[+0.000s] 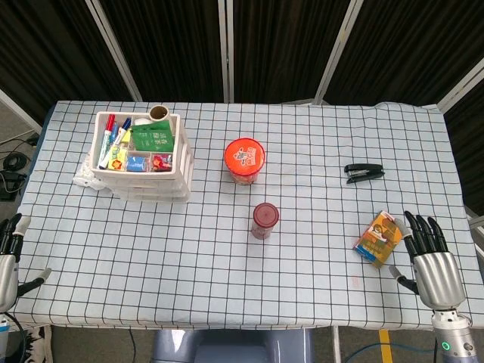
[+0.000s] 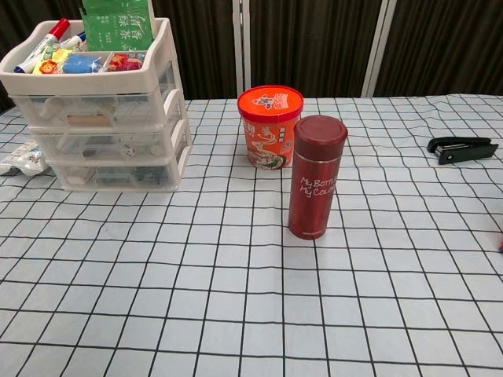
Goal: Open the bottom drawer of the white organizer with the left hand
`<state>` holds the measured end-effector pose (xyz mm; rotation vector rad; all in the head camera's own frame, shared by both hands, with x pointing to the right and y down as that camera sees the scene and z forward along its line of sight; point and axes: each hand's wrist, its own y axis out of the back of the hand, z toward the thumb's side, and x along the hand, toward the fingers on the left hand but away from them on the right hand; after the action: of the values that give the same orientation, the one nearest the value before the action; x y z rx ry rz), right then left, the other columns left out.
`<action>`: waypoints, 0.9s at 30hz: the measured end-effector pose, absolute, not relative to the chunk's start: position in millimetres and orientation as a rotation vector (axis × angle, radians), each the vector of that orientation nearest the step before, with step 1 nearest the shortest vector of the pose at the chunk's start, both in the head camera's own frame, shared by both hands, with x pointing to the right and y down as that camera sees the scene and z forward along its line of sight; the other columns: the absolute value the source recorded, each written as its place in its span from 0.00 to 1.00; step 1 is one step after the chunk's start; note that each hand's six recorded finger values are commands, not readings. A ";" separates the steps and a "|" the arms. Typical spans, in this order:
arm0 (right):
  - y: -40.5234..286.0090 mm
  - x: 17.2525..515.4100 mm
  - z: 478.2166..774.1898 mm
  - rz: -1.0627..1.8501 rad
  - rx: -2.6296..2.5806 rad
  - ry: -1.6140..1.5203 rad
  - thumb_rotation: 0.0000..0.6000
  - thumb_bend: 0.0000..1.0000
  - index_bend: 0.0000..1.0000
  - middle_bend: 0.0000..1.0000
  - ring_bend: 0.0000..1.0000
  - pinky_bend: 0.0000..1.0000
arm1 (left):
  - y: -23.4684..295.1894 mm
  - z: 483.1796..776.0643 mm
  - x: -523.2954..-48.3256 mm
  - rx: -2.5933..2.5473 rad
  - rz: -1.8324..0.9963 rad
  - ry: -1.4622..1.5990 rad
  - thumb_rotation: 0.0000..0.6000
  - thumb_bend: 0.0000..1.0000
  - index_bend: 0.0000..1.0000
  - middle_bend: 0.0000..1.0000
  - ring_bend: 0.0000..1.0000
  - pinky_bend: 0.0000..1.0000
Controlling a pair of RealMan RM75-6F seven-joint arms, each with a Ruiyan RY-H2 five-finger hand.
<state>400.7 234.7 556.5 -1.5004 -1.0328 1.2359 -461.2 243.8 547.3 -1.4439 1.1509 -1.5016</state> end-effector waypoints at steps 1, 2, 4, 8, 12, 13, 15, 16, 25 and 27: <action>234.9 400.5 556.4 1.235 -1.502 -1.032 1.00 0.05 0.06 0.00 0.00 0.00 | 243.9 547.6 -460.8 -1.444 -1.502 1.149 1.00 0.16 0.00 0.00 0.00 0.00; 235.1 400.4 556.2 1.234 -1.502 -1.032 1.00 0.05 0.06 0.00 0.00 0.00 | 244.2 547.9 -460.5 -1.444 -1.503 1.147 1.00 0.16 0.00 0.00 0.00 0.00; 235.5 400.2 555.7 1.232 -1.503 -1.032 1.00 0.06 0.06 0.00 0.00 0.00 | 244.6 548.3 -460.1 -1.443 -1.503 1.144 1.00 0.16 0.00 0.00 0.00 0.00; 236.5 399.9 555.4 1.232 -1.505 -1.033 1.00 0.05 0.05 0.00 0.00 0.00 | 244.9 548.2 -459.2 -1.448 -1.499 1.145 1.00 0.16 0.00 0.00 0.00 0.00; 236.4 399.5 556.6 1.236 -1.506 -1.031 1.00 0.05 0.04 0.00 0.00 0.00 | 244.1 548.7 -459.3 -1.452 -1.498 1.144 1.00 0.16 0.00 0.00 0.00 0.00; 236.2 399.4 557.0 1.237 -1.506 -1.030 1.00 0.05 0.04 0.00 0.00 0.00 | 243.7 548.9 -459.7 -1.451 -1.499 1.144 1.00 0.16 0.00 0.00 0.00 0.00; 235.7 399.5 557.8 1.241 -1.503 -1.026 1.00 0.05 0.04 0.00 0.00 0.00 | 243.1 549.8 -460.4 -1.453 -1.503 1.146 1.00 0.16 0.00 0.00 0.00 0.00; 235.6 399.7 558.2 1.244 -1.502 -1.024 1.00 0.05 0.04 0.00 0.00 0.00 | 242.9 550.2 -460.6 -1.455 -1.505 1.146 1.00 0.16 0.00 0.00 0.00 0.00; 235.9 401.1 557.5 1.246 -1.504 -1.027 1.00 0.06 0.04 0.00 0.00 0.00 | 242.9 551.7 -455.3 -1.472 -1.493 1.136 1.00 0.16 0.00 0.00 0.00 0.00; 235.9 401.4 556.5 1.243 -1.506 -1.032 1.00 0.05 0.04 0.00 0.00 0.00 | 242.1 553.4 -452.7 -1.481 -1.484 1.136 1.00 0.17 0.00 0.00 0.00 0.00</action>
<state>401.4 235.9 556.5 -1.5062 -1.0319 1.2428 -452.7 242.1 553.4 -1.4807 1.1360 -1.4845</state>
